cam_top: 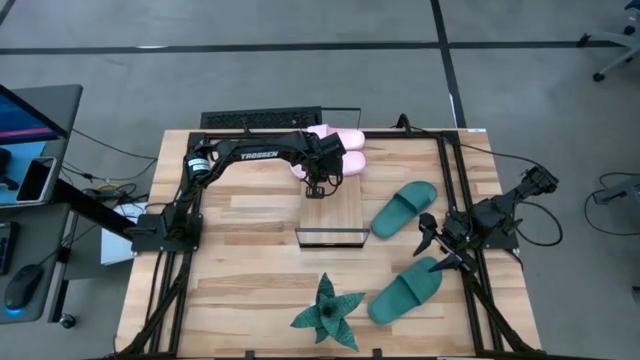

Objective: Pick and place slides into the shelf
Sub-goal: Put the pink slipper on the shelf

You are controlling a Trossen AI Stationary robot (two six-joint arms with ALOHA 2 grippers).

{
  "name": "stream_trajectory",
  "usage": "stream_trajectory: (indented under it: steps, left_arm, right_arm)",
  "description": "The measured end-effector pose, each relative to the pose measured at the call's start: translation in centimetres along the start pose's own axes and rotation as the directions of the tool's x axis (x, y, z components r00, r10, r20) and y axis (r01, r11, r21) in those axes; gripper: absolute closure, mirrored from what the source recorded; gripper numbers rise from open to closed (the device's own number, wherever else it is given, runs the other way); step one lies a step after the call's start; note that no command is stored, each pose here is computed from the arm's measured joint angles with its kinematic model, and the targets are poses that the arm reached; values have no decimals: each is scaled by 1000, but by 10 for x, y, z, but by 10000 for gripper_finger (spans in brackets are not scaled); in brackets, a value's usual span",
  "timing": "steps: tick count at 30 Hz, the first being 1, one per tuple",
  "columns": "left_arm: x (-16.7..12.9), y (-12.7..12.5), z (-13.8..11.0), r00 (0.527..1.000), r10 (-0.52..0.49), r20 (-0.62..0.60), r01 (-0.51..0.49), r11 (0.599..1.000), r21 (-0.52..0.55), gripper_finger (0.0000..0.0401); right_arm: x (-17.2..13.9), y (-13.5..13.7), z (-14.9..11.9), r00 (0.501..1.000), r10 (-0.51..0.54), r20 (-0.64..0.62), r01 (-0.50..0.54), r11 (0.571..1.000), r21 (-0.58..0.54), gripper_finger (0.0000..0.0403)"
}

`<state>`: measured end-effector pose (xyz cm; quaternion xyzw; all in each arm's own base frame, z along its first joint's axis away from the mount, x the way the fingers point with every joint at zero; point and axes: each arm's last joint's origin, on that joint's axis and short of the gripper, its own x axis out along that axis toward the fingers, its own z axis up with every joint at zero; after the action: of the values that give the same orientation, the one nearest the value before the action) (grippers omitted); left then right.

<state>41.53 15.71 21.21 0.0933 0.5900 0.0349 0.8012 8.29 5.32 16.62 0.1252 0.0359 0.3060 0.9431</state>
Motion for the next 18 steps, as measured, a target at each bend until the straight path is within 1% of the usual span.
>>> stream_trajectory:
  steps: [11,18]
  left_arm:
    - [-3,-7,-1,999,-22,-37,22,1000,14,401]
    - [-16,-3,10,1000,0,18,0,1000,18,401]
  right_arm:
    - [0,0,0,1000,-1,0,1,1000,0,149]
    - [0,0,0,1000,0,0,0,1000,0,149]
